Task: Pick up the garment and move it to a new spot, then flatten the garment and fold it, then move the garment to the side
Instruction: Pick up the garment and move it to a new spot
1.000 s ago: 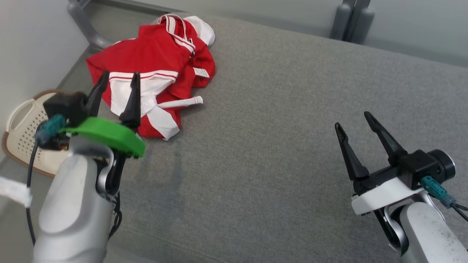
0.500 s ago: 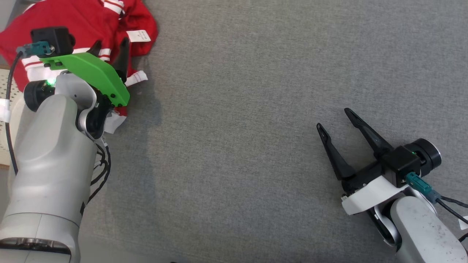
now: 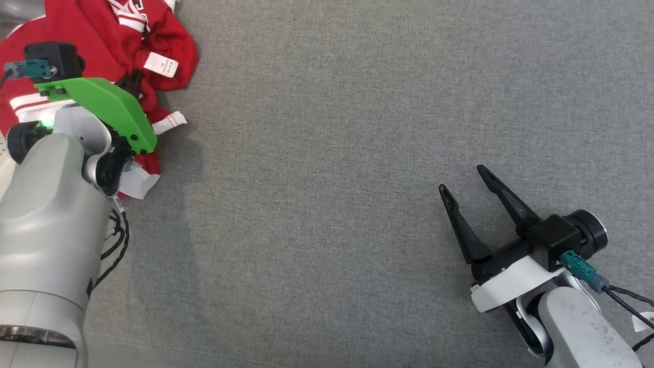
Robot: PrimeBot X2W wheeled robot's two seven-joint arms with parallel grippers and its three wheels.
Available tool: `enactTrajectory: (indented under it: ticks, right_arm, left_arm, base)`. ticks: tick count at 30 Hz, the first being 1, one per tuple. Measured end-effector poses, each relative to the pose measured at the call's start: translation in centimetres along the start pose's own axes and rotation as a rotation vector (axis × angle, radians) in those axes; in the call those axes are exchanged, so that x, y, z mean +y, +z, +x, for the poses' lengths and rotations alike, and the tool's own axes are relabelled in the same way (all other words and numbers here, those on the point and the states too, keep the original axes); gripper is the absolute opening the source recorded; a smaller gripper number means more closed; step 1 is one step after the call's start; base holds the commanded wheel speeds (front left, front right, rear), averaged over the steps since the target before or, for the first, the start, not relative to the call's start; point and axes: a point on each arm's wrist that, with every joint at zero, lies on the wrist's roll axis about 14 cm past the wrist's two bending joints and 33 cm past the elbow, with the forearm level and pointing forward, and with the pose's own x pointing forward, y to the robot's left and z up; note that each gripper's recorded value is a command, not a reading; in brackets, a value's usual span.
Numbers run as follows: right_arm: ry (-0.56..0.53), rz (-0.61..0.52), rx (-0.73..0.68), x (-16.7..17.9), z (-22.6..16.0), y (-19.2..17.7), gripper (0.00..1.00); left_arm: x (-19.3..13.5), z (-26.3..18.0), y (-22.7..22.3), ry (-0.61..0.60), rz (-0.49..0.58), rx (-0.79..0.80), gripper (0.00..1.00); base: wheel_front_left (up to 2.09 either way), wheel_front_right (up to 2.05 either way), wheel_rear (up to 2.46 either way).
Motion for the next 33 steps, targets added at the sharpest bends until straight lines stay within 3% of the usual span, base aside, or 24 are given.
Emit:
enactTrajectory:
  ticks: [8, 16, 24, 33]
  right_arm:
    - [-0.021, 0.031, -0.06, 1.4, -0.2, 2.5, 1.0]
    - [-0.077, 0.075, -0.095, 1.9, -1.6, 4.1, 1.0]
    - [-0.176, 0.09, -0.141, 0.7, -4.1, 5.8, 1.0]
    - [-0.315, 0.084, -0.184, -1.9, -7.9, 7.3, 1.0]
  left_arm:
    - [3.1, -3.6, 6.6, 0.026, -0.006, -0.199, 0.0]
    - [2.6, -8.0, 14.2, -0.042, 0.064, -0.385, 0.0]
    - [-6.5, -12.1, 20.0, -0.296, 0.155, -0.539, 0.0]
    - [-21.5, -18.8, 20.5, -0.713, 0.222, -0.609, 0.0]
  base:
    - [0.0, 0.0, 0.0]
    - [0.0, 0.0, 0.0]
    - [0.0, 0.0, 0.0]
    - [0.0, 0.0, 0.0]
